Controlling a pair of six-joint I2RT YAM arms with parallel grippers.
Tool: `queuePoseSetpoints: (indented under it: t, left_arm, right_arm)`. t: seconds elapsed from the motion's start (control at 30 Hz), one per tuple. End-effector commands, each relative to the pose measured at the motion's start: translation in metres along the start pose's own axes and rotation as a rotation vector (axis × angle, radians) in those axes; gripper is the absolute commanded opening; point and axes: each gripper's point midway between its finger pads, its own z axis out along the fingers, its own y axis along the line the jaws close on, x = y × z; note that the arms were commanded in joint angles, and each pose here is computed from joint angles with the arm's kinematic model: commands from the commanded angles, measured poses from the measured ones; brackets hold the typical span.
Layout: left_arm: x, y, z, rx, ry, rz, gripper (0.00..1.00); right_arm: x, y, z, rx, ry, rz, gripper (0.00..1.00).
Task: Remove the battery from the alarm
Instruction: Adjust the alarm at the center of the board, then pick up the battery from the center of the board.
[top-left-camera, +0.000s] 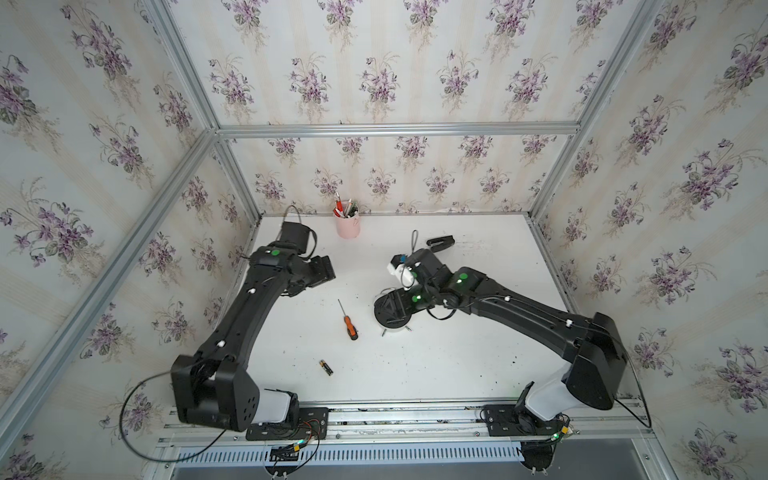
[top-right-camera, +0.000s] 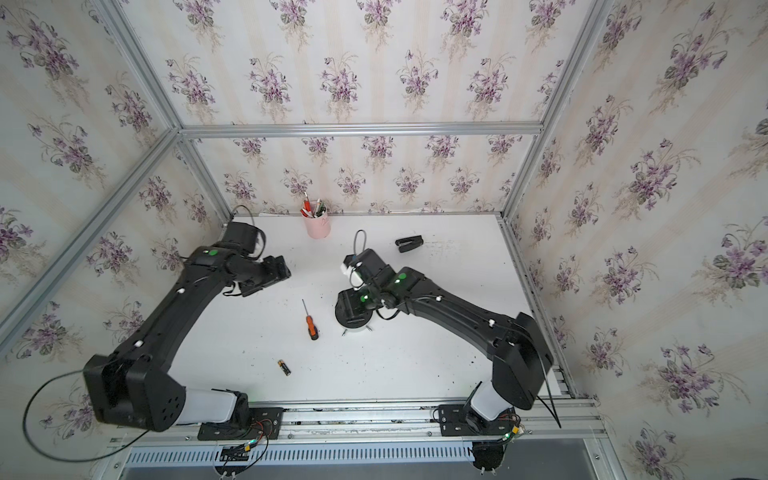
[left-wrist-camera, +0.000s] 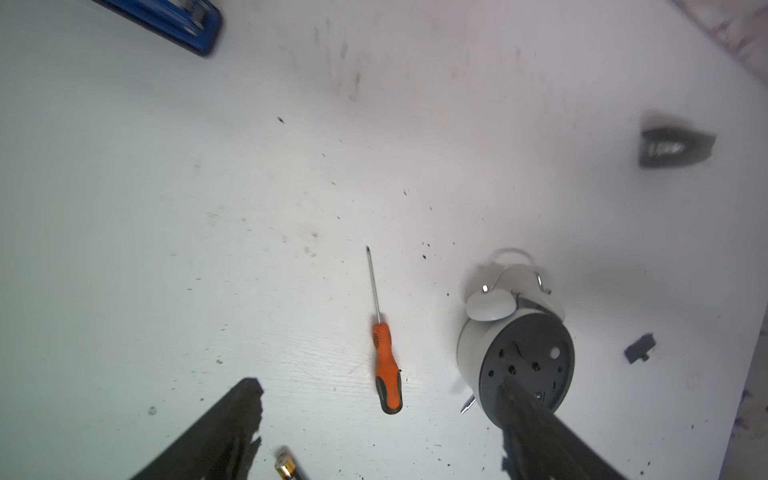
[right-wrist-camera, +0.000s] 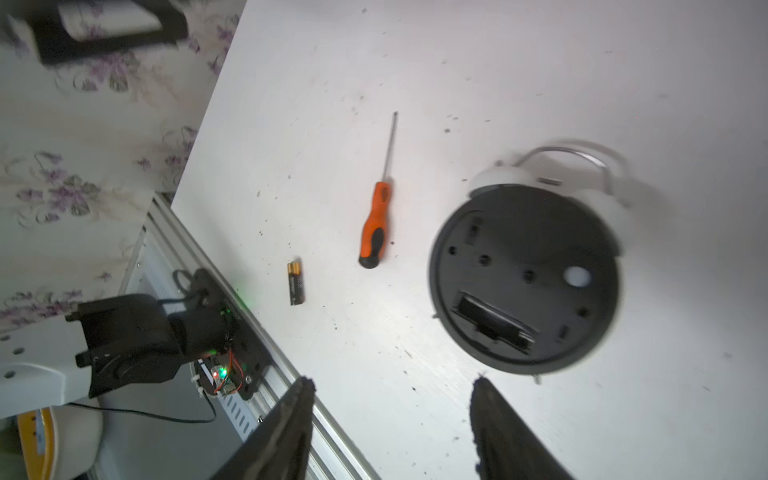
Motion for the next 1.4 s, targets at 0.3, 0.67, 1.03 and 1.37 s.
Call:
queuePoseSetpoints:
  t: [0.3, 0.67, 1.03, 1.37]
  left_arm:
    - [-0.050, 0.017, -0.146, 0.025, -0.376, -0.019, 1.00]
    - [-0.041, 0.014, -0.184, 0.065, -0.441, -0.014, 1.00]
    - [-0.029, 0.019, -0.166, 0.069, -0.404, -0.016, 1.00]
    - [-0.031, 0.019, -0.162, 0.065, -0.401, -0.007, 1.00]
  right_arm:
    - [0.042, 0.102, 0.123, 0.070, 0.222, -0.218, 0.63]
    - [0.079, 0.102, 0.164, 0.171, 0.334, -0.248, 0.60]
    - [0.083, 0.100, 0.188, 0.218, 0.368, -0.288, 0.58]
    - [0.109, 0.076, 0.216, 0.358, 0.448, -0.379, 0.44]
